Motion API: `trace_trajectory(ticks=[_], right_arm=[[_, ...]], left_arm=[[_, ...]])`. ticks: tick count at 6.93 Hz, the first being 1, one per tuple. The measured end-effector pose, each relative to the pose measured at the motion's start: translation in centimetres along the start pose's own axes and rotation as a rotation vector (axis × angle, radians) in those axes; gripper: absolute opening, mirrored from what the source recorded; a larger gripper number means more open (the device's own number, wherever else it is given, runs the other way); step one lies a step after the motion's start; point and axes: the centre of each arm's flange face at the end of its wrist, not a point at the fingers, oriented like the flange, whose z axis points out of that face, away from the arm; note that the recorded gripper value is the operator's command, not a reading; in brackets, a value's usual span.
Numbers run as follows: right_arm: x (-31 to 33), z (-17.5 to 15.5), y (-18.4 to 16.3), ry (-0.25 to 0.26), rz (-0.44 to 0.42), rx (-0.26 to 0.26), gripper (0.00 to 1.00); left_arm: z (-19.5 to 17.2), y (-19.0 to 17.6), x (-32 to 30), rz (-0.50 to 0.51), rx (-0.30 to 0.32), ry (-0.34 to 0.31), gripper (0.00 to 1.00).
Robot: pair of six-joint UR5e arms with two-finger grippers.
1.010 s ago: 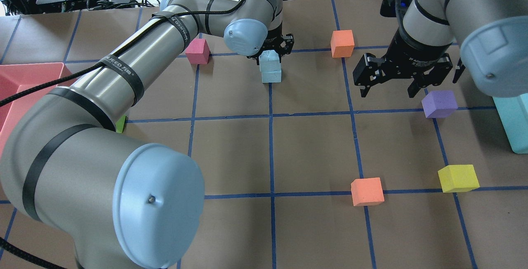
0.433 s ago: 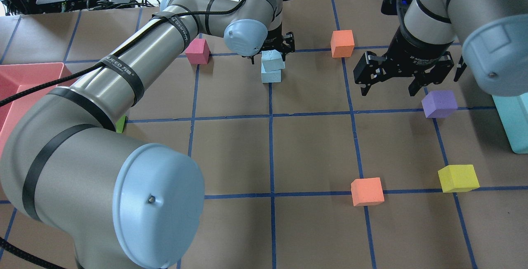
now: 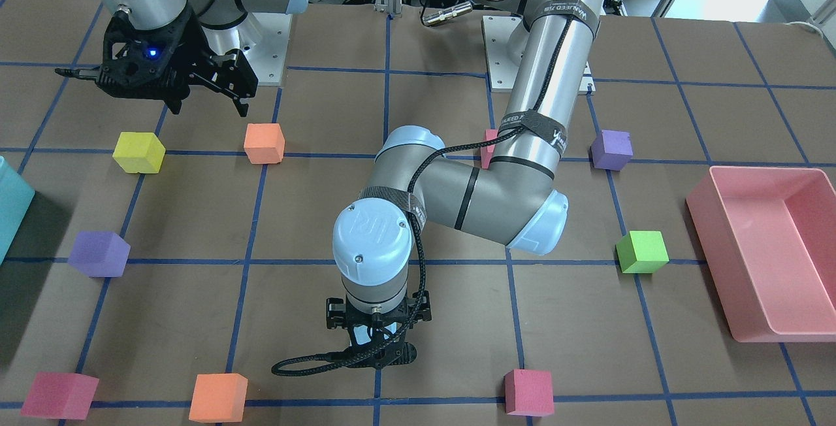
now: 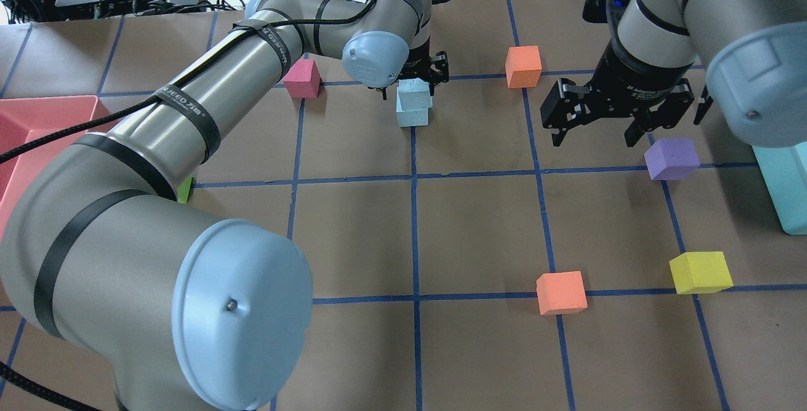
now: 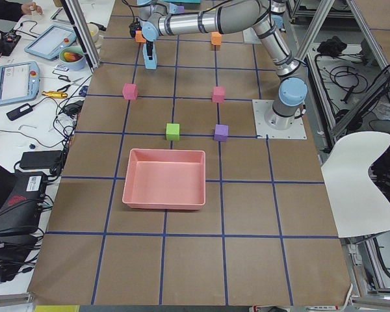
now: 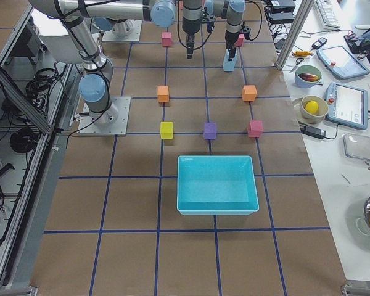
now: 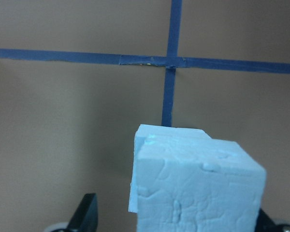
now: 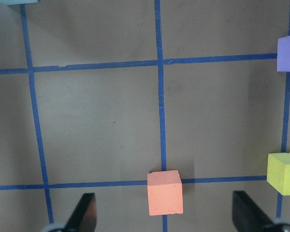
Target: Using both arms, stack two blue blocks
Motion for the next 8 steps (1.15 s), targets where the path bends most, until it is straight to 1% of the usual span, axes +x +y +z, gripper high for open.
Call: trace_trajectory(ticks=[1,3,5,7,8], right_arm=[[0.0,0.0,0.0,0.000,0.000,0.000,1.00],[0.0,0.1,0.0,0.000,0.000,0.000,1.00],[0.0,0.1,0.0,0.001,0.000,0.001,1.00],[0.0,0.1,0.0,0.002,-0.001,0.000,1.00],[0.0,0.2,0.0,0.002,-0.002,0.000,1.00]], left_arm=[[0.1,-0.1,-0.2,-0.002,0.006,-0.019,1.00],[0.3,0.0,-0.1,-0.006,0.003,-0.019,1.00],[-0.1,0.2,0.1,-0.011,-0.010,0.013,1.00],[-1.3,0.3,0.1,-0.017,-0.020,0.044,1.00],[-2.0,0.1,-0.6,-0.029,-0.036,0.067,1.00]])
